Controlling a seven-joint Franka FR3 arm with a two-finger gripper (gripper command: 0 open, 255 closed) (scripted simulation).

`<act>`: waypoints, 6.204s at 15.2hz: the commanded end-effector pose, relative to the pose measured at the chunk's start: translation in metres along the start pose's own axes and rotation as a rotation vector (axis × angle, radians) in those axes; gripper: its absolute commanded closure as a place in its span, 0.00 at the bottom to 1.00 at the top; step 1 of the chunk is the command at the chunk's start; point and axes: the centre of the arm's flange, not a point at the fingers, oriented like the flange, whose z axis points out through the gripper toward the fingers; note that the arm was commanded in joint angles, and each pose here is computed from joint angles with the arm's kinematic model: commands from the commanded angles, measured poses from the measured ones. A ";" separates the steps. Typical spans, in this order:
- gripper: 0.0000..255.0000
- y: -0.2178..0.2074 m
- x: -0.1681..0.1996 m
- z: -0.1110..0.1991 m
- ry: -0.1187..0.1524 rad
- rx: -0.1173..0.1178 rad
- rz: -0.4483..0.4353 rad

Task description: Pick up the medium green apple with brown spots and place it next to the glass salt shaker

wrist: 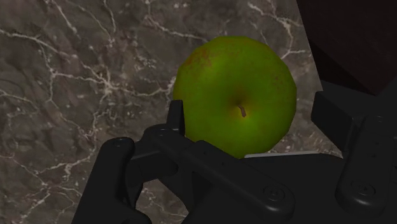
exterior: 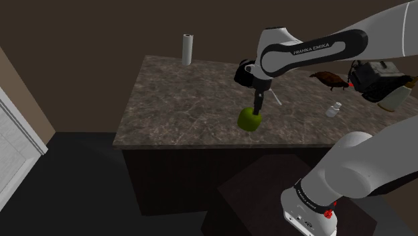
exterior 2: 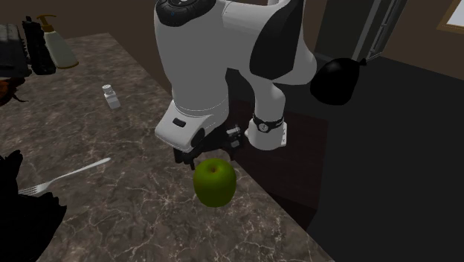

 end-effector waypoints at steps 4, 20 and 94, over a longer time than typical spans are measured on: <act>1.00 0.000 0.000 0.000 0.000 0.000 0.000; 1.00 -0.003 -0.008 -0.052 0.000 0.000 0.000; 1.00 0.199 -0.648 -0.095 0.000 0.000 0.000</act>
